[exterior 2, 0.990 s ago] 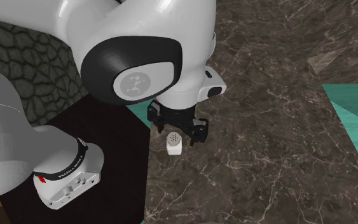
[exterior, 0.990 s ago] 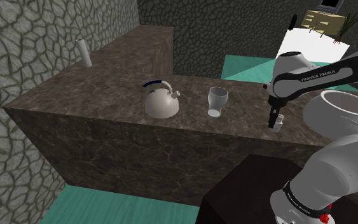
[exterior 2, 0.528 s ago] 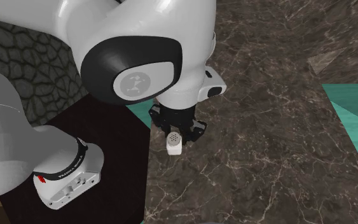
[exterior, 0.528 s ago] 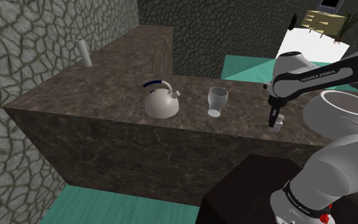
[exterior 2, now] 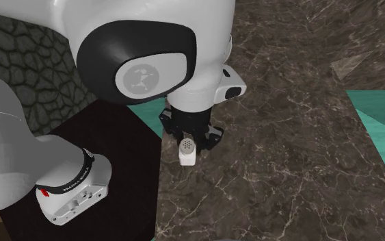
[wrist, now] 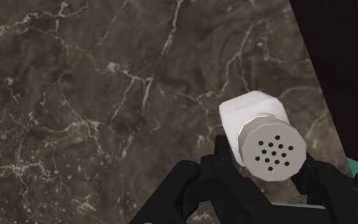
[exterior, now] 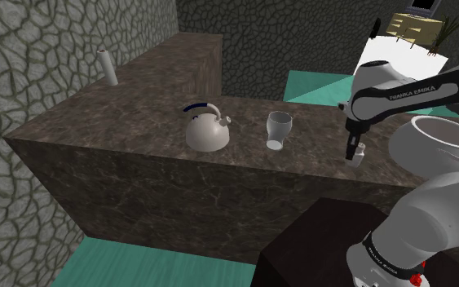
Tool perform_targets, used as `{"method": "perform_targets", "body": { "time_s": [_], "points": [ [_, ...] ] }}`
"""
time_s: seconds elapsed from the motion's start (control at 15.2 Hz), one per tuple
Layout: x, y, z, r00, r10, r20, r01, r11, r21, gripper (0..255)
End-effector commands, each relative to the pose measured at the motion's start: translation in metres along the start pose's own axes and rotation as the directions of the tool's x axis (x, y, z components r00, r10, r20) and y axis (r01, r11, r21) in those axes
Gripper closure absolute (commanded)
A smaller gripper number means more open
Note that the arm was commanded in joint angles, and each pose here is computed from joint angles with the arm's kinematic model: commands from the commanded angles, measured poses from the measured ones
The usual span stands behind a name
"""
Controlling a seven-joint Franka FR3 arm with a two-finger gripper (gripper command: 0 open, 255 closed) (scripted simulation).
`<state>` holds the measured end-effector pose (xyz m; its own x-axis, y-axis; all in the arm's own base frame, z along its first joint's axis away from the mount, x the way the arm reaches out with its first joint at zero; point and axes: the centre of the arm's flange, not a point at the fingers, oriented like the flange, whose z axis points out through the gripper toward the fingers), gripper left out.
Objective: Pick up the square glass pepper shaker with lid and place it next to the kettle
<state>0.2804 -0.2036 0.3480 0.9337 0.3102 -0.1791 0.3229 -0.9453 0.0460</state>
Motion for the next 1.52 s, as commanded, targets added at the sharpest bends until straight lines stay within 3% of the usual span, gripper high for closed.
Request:
{"method": "perform_targets", "body": {
  "time_s": [0.0,1.45],
  "points": [
    [-0.003,0.000,-0.010,1.000,0.000,0.000,0.000,1.000,0.000,255],
    [-0.023,0.006,-0.124,1.000,0.000,0.000,0.000,1.000,0.000,255]
  ]
}}
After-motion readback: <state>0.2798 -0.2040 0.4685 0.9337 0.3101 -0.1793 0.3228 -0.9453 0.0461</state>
